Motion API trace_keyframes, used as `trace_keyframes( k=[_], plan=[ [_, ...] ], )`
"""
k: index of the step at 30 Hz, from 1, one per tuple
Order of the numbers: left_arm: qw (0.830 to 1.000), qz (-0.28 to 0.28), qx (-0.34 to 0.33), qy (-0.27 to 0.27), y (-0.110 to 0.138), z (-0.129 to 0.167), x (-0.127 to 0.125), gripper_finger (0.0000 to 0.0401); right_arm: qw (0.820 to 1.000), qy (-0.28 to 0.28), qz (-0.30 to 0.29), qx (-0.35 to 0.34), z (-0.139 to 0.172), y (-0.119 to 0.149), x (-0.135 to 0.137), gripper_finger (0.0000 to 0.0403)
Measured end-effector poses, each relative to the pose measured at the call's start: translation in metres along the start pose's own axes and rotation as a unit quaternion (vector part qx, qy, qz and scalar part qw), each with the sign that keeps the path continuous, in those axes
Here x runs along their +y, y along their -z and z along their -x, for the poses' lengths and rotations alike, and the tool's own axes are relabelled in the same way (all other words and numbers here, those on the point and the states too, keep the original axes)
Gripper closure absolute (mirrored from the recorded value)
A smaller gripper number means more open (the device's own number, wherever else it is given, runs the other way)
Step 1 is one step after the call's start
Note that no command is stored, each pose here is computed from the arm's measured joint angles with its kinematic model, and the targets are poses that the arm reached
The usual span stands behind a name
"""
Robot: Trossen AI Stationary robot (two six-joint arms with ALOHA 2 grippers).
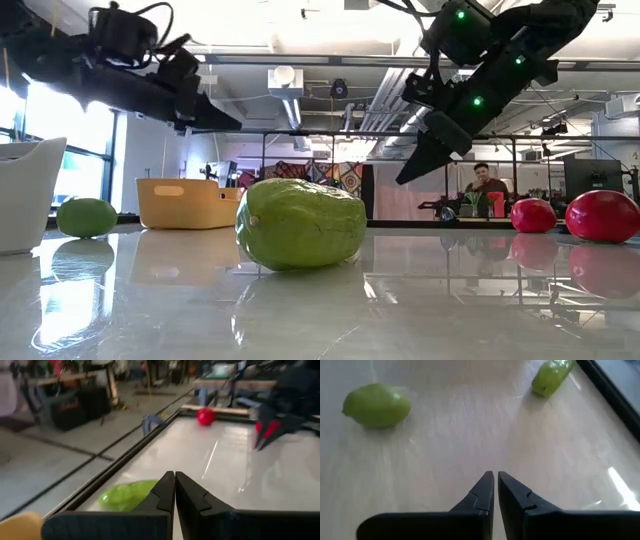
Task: Sort produce into baskets
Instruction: Put the top tomato into the gray bin
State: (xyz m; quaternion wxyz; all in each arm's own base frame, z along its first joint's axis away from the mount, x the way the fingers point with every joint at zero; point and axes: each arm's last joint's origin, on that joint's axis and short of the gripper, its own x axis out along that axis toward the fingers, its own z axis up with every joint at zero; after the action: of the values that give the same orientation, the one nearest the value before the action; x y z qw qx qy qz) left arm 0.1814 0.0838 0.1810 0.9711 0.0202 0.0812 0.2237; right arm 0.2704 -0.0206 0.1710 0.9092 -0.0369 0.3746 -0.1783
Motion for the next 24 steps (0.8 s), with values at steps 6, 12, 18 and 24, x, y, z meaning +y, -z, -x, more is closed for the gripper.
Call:
trace_keyframes(
  k=[6, 12, 18, 24],
  plan=[
    [0.998, -0.014, -0.047, 0.031, 0.007, 0.010, -0.014, 0.0401, 0.999, 0.007, 0.002, -0.039, -0.001, -0.008, -0.005, 0.0389],
    [0.997, -0.019, -0.049, 0.057, 0.010, 0.013, -0.024, 0.0401, 0.999, 0.019, 0.008, -0.048, -0.003, -0.011, -0.013, 0.0389],
    [0.996, -0.021, -0.051, 0.077, 0.010, 0.013, -0.032, 0.0401, 0.998, 0.022, -0.017, -0.048, -0.004, -0.011, -0.016, 0.0389],
    [0.995, -0.024, -0.045, 0.089, 0.015, 0.009, -0.037, 0.0401, 0.999, 0.022, -0.017, -0.046, -0.004, -0.010, -0.016, 0.0389]
  ],
)
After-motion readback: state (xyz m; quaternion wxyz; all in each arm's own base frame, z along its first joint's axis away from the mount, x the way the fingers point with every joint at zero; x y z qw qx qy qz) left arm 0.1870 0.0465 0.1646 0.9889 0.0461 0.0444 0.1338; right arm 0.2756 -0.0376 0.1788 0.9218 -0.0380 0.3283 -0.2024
